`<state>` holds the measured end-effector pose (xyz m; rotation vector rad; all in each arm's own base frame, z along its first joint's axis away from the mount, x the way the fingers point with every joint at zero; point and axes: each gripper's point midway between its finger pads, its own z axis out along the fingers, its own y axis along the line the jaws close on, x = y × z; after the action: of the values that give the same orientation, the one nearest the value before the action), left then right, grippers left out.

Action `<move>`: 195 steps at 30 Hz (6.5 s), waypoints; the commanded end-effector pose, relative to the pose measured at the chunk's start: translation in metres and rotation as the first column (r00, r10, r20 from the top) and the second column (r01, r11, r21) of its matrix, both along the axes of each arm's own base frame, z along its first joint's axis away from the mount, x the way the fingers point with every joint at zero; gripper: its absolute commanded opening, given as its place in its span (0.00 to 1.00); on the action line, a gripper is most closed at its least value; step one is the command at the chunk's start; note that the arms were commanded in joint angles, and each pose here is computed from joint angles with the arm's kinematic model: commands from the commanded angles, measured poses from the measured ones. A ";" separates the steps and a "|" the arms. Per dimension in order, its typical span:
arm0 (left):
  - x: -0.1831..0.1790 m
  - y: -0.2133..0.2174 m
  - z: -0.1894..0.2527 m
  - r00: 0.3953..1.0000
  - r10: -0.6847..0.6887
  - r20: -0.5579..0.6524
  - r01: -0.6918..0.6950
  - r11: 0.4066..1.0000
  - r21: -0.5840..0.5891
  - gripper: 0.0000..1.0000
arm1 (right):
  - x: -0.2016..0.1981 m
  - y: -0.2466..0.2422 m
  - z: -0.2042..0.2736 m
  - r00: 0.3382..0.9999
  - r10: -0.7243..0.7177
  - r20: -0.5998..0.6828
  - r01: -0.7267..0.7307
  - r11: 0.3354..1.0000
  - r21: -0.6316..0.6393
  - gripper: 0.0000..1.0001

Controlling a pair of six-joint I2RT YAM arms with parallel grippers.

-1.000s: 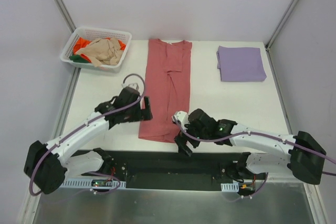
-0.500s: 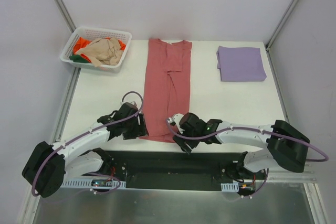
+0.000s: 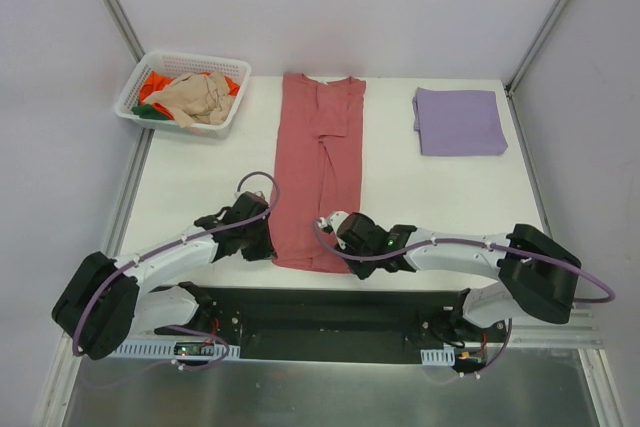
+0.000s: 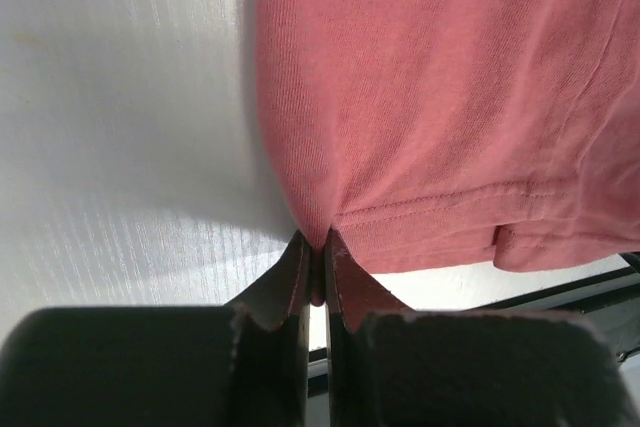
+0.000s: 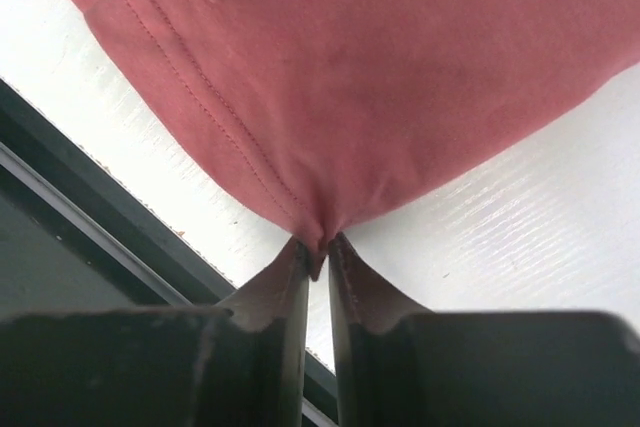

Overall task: Fold and stack the t-shirts
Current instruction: Grab the bottom of the folded rectangular tshirt with both arms, then fold the folded rectangular tshirt in 1/3 of the way, then grab one side of the 2/3 rectangular tshirt with both arms, then fold the long partially folded tshirt into a neat square

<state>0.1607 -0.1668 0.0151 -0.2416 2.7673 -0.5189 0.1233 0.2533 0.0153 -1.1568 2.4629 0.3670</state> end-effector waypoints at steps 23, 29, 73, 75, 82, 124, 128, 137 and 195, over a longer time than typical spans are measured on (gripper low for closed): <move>-0.023 -0.012 0.083 0.966 0.056 0.252 0.042 0.928 -0.371 0.00 | -0.018 0.014 0.072 0.994 -0.077 0.072 0.056 0.966 0.252 0.00; 0.033 -0.014 0.125 0.897 0.106 0.430 0.022 0.959 -0.282 0.00 | 0.054 0.021 0.117 0.949 -0.170 0.266 0.087 0.951 0.297 0.00; 0.282 -0.027 0.111 0.916 0.077 0.393 -0.027 0.991 -0.130 0.00 | 0.278 0.024 0.093 0.881 -0.399 0.255 0.315 0.896 0.313 0.00; 0.284 -0.030 0.107 0.924 0.063 0.376 -0.009 0.990 -0.142 0.00 | 0.277 0.029 0.089 0.892 -0.387 0.233 0.305 0.897 0.321 0.00; 0.295 -0.027 0.088 0.943 0.055 0.328 -0.013 0.991 -0.130 0.00 | 0.288 0.024 0.073 0.880 -0.429 0.201 0.361 0.882 0.302 0.02; 0.158 0.044 0.009 0.956 0.283 0.081 -0.284 0.959 0.001 0.59 | 0.170 -0.012 0.077 0.801 -0.569 -0.185 0.581 0.664 0.471 0.96; 0.155 0.037 0.003 0.963 0.264 0.046 -0.263 0.965 -0.018 0.47 | 0.169 -0.012 0.073 0.800 -0.571 -0.185 0.584 0.668 0.461 0.98; 0.149 0.036 -0.009 0.966 0.260 0.006 -0.260 0.966 -0.012 0.00 | 0.161 -0.001 0.058 0.859 -0.510 -0.044 0.491 0.794 0.359 0.94; 0.053 0.084 0.191 0.725 0.448 0.523 -0.313 0.891 -0.329 0.00 | -0.065 0.061 0.214 0.766 0.348 -0.540 0.115 0.752 0.648 0.00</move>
<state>0.2075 -0.0896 0.1847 -0.5702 2.0148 -0.6915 0.0776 0.3165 0.1947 -0.9178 2.4733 1.6046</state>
